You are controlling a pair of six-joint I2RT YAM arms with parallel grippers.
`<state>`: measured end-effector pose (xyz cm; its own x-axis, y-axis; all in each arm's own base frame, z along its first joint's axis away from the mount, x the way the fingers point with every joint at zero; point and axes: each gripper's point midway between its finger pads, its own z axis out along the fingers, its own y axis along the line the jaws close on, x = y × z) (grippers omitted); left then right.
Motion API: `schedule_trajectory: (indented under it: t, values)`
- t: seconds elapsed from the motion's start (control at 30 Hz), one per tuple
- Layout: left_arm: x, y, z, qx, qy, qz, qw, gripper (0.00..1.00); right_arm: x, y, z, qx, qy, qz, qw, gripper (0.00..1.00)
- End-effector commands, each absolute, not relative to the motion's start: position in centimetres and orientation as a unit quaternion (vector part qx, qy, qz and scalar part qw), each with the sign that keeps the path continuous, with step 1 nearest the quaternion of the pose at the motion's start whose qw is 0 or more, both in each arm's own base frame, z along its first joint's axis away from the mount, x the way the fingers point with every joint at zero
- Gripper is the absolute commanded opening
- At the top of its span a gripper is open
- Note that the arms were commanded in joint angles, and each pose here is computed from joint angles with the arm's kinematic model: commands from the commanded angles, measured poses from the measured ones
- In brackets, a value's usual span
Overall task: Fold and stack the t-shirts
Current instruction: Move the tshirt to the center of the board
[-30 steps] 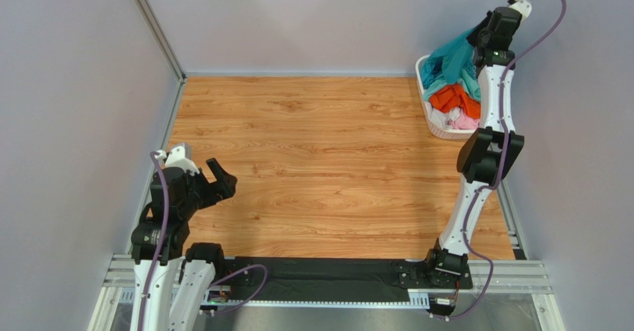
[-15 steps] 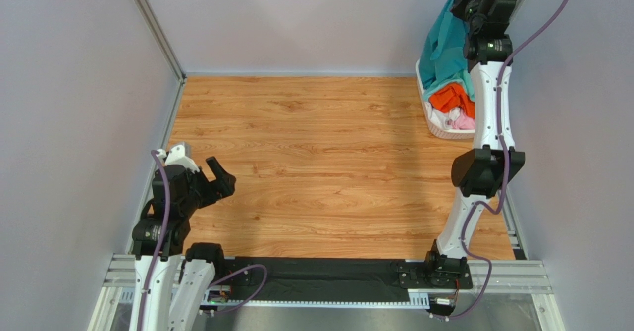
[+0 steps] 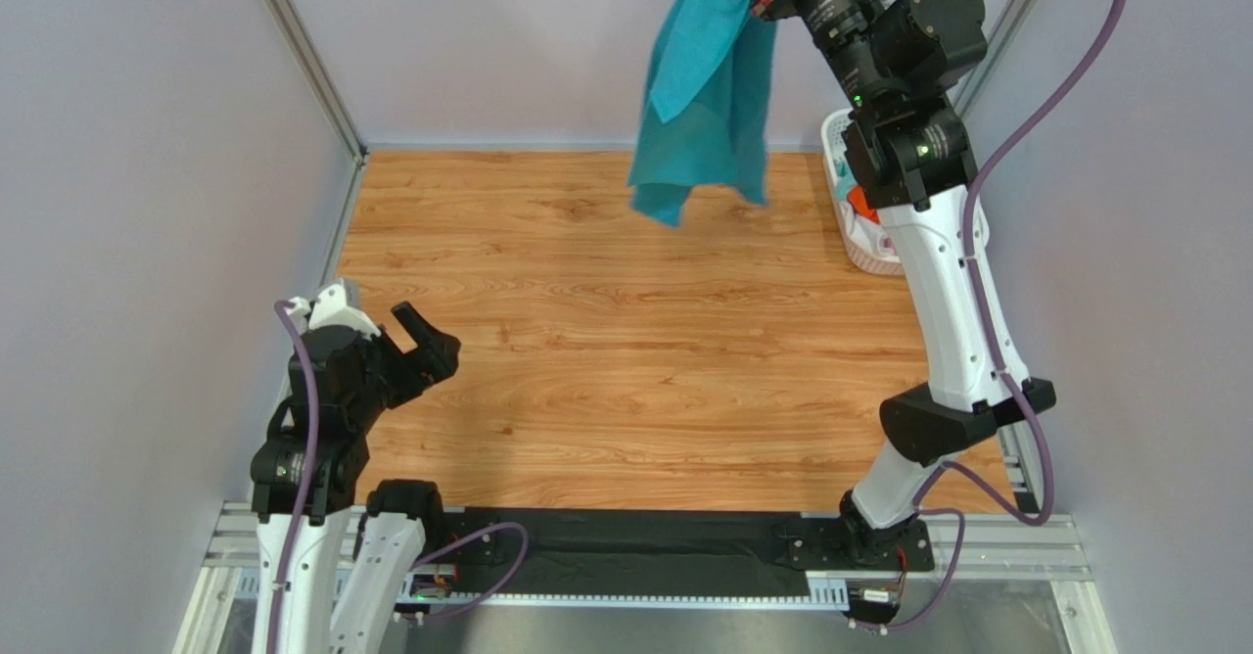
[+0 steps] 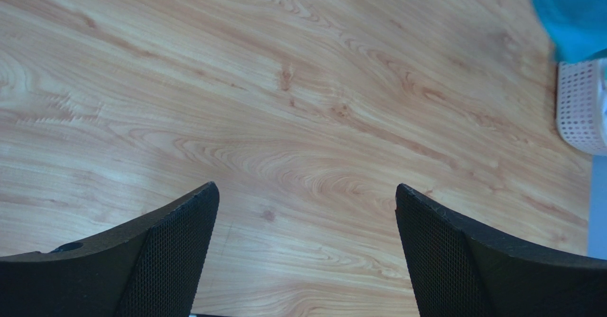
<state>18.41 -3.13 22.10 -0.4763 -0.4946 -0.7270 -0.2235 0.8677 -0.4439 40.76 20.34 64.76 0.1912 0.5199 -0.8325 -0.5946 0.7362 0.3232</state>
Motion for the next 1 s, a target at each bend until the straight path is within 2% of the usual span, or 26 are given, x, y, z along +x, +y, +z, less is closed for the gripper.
schedule_trajectory:
  t: [0.0,0.1,0.13,0.17,0.23,0.27,0.33,0.37,0.43,0.47,0.5,0.57,0.6,0.63,0.67,0.77,0.97]
  values:
    - [18.2,-3.0,25.6,-0.221,0.819,-0.161,0.504,1.0,36.9,22.6,67.5,-0.06,0.485,0.424,0.762,0.0]
    - [17.7,-3.2,26.9,-0.221,0.81,-0.171,0.516,1.0,35.1,23.4,67.3,-0.068,0.479,0.445,0.753,0.0]
    - [17.5,-3.3,27.0,-0.221,0.809,-0.175,0.516,1.0,37.0,23.8,64.3,-0.055,0.511,0.433,0.741,0.01]
    - [17.4,-3.4,27.1,-0.224,0.808,-0.18,0.514,1.0,35.9,22.7,64.5,-0.045,0.51,0.424,0.747,0.02]
    - [17.2,-3.8,26.7,-0.224,0.811,-0.19,0.506,1.0,37.4,21.2,61.4,-0.008,0.542,0.381,0.749,0.02]
    - [17.2,-4.0,26.4,-0.226,0.814,-0.194,0.5,1.0,38.1,20.9,57.0,0.0,0.581,0.362,0.729,0.02]
    - [17.2,-4.7,25.4,-0.224,0.822,-0.207,0.482,1.0,39.4,18.0,52.4,0.055,0.617,0.312,0.72,0.02]
    - [17.2,-5.2,24.9,-0.226,0.824,-0.221,0.47,1.0,39.7,17.2,46.0,0.073,0.665,0.287,0.686,0.02]
    - [17.4,-5.9,23.4,-0.225,0.833,-0.235,0.448,1.0,40.6,14.0,39.0,0.116,0.709,0.225,0.658,0.02]
    - [17.4,-6.3,22.9,-0.224,0.837,-0.242,0.437,1.0,40.4,12.6,32.4,0.134,0.751,0.186,0.619,0.02]
    - [17.6,-6.9,21.7,-0.223,0.843,-0.255,0.418,1.0,40.2,9.8,29.5,0.162,0.763,0.152,0.607,0.05]
    - [17.7,-7.3,20.3,-0.227,0.85,-0.261,0.398,1.0,39.1,7.3,24.4,0.199,0.794,0.127,0.56,0.3]
    - [18.0,-7.5,18.9,-0.234,0.856,-0.263,0.379,1.0,38.1,5.4,20.9,0.213,0.812,0.112,0.532,0.52]
    - [18.2,-7.7,18.4,-0.234,0.858,-0.265,0.373,1.0,37.4,4.5,19.4,0.223,0.822,0.1,0.515,0.86]
    - [18.3,-8.0,17.9,-0.234,0.86,-0.271,0.362,1.0,36.8,3.7,18.5,0.229,0.828,0.088,0.504,0.99]
    - [19.3,-8.8,16.3,-0.234,0.866,-0.287,0.336,1.0,35.4,2.3,18.3,0.226,0.838,0.056,0.493,1.0]
    - [22.0,-9.6,14.1,-0.231,0.875,-0.282,0.317,1.0,31.8,3.0,17.6,0.206,0.86,0.071,0.461,1.0]
